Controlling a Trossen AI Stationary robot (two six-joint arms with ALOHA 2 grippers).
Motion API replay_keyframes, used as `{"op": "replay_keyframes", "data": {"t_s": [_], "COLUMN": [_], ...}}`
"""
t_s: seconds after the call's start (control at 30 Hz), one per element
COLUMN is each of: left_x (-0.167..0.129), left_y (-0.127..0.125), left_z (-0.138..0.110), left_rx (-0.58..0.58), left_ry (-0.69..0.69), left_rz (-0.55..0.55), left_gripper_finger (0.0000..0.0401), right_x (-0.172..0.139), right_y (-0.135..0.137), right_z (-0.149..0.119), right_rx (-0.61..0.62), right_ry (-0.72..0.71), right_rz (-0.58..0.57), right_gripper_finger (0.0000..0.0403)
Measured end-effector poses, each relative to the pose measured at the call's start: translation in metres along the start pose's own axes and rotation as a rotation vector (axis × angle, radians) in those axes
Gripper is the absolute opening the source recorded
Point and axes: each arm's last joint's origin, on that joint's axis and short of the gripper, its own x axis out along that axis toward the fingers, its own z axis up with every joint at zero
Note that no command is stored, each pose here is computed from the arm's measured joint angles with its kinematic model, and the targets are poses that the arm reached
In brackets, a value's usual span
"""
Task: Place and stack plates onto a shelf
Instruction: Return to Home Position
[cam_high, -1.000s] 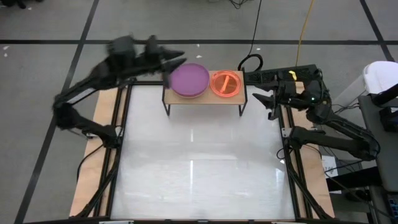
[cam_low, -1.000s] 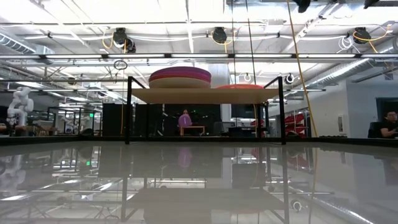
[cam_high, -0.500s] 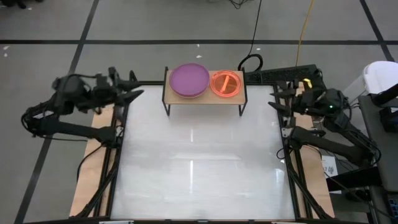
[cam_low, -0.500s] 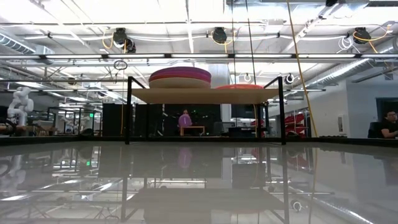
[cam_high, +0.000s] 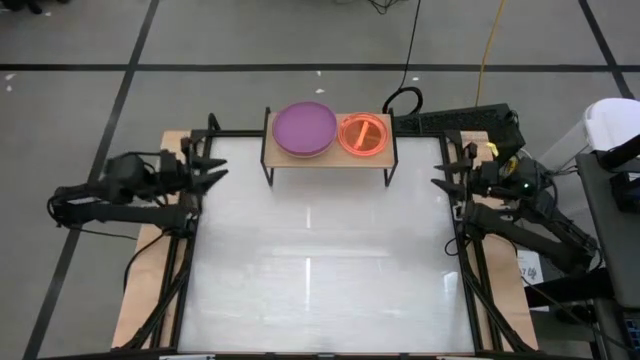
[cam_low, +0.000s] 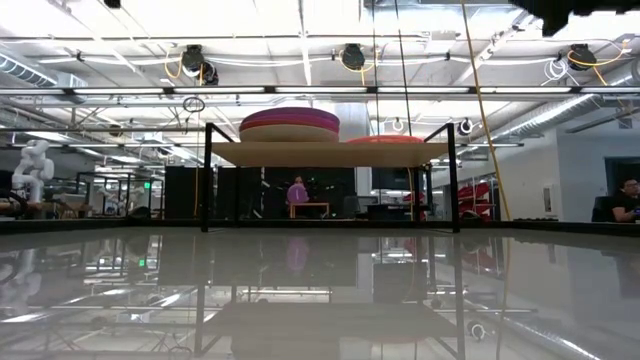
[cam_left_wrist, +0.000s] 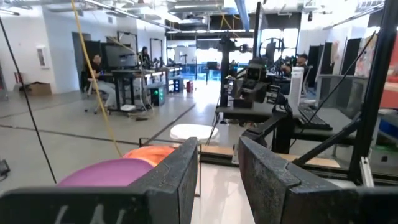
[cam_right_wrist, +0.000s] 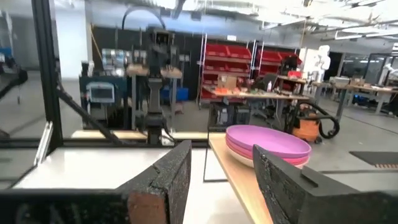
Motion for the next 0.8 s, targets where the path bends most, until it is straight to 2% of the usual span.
{"op": "replay_keyframes", "data": {"t_s": [0.17,0.33,0.43,0.6,0.67,0.8], "left_x": [0.014,0.018,0.013,-0.007,-0.014,-0.020], "left_y": [-0.003,-0.003,0.000,0.010,0.012,0.012], "left_z": [-0.042,-0.067,-0.073,-0.067,-0.065,-0.079], "left_rx": [0.025,0.020,0.028,0.016,-0.003,-0.043], "left_ry": [0.014,0.022,0.013,-0.064,-0.083,-0.045], "left_rz": [0.001,0.016,0.056,0.246,0.256,0.239], "left_gripper_finger": [0.0122,0.0122,0.0122,0.0122,0.0122,0.0122], "right_x": [0.006,0.015,0.017,0.018,0.018,0.019], "right_y": [0.000,-0.002,-0.003,-0.003,-0.003,-0.003], "right_z": [-0.035,-0.068,-0.081,-0.083,-0.083,-0.087], "right_rx": [0.045,0.082,0.102,0.084,0.090,0.098], "right_ry": [-0.082,-0.124,-0.125,-0.124,-0.123,-0.103], "right_rz": [-0.001,0.002,0.002,0.001,0.001,0.001], "right_gripper_finger": [0.0155,0.0155,0.0155,0.0155,0.0155,0.0155]}}
